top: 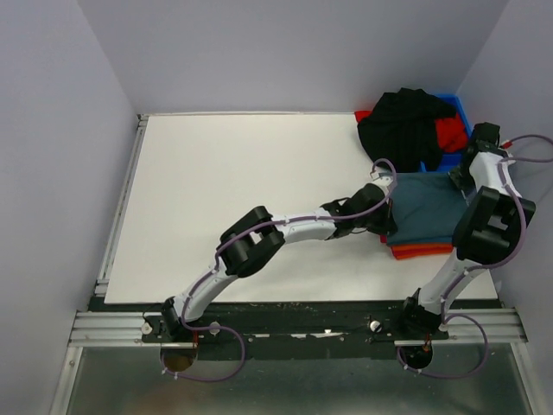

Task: Fold and stack the t-shirts
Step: Put the neatly folded tshirt into the corner of the board with both arms

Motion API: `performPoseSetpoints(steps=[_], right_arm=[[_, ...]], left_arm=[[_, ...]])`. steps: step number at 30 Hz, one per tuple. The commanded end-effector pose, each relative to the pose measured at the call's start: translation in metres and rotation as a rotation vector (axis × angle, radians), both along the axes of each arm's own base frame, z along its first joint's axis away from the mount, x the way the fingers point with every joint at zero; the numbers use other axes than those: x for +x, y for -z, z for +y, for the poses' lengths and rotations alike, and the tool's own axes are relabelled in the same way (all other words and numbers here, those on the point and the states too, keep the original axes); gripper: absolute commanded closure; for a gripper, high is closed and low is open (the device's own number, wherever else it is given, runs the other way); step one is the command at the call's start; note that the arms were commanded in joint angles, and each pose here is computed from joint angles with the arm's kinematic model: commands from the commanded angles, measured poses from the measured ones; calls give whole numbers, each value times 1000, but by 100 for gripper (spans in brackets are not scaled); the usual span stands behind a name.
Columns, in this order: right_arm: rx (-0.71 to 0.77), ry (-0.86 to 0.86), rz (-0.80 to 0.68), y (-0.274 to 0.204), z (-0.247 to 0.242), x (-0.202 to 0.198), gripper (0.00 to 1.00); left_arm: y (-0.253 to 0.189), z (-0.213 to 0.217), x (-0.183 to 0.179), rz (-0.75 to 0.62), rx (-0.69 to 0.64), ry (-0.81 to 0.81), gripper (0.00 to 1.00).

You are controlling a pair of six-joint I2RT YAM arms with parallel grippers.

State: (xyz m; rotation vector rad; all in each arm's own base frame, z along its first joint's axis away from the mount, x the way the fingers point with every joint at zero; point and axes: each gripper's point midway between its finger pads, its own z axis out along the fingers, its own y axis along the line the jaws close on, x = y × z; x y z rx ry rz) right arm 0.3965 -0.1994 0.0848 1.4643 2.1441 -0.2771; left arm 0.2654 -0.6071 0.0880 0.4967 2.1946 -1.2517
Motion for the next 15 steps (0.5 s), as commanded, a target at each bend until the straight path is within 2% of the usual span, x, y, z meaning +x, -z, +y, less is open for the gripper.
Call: performPoseSetpoints(steps=[1,6,9,11,13,14,15], right_arm=[[-117,-46,-140,-73,2,-4,99],[-128,-377,-433,-132,64,7,98],[-108,-555,-564,-152,114,7,89],[-111,-644,-598,-157,146,1,83],[-115,-735,-644,-164,178,-4,70],[-107,-763,-656,-163,193,-7,59],[-107,-787,-678,-167,206,-11,39]], left_arm=[[-43,21,-5,-85,23,15,100],[-80,64,6,-159,38,-43,93],[-89,107,25,-169,54,-111,92],[-92,141,41,-186,64,-168,92],[-95,173,55,-225,102,-231,92],[-95,191,61,-250,139,-271,90],[-99,207,66,-271,165,-306,87]])
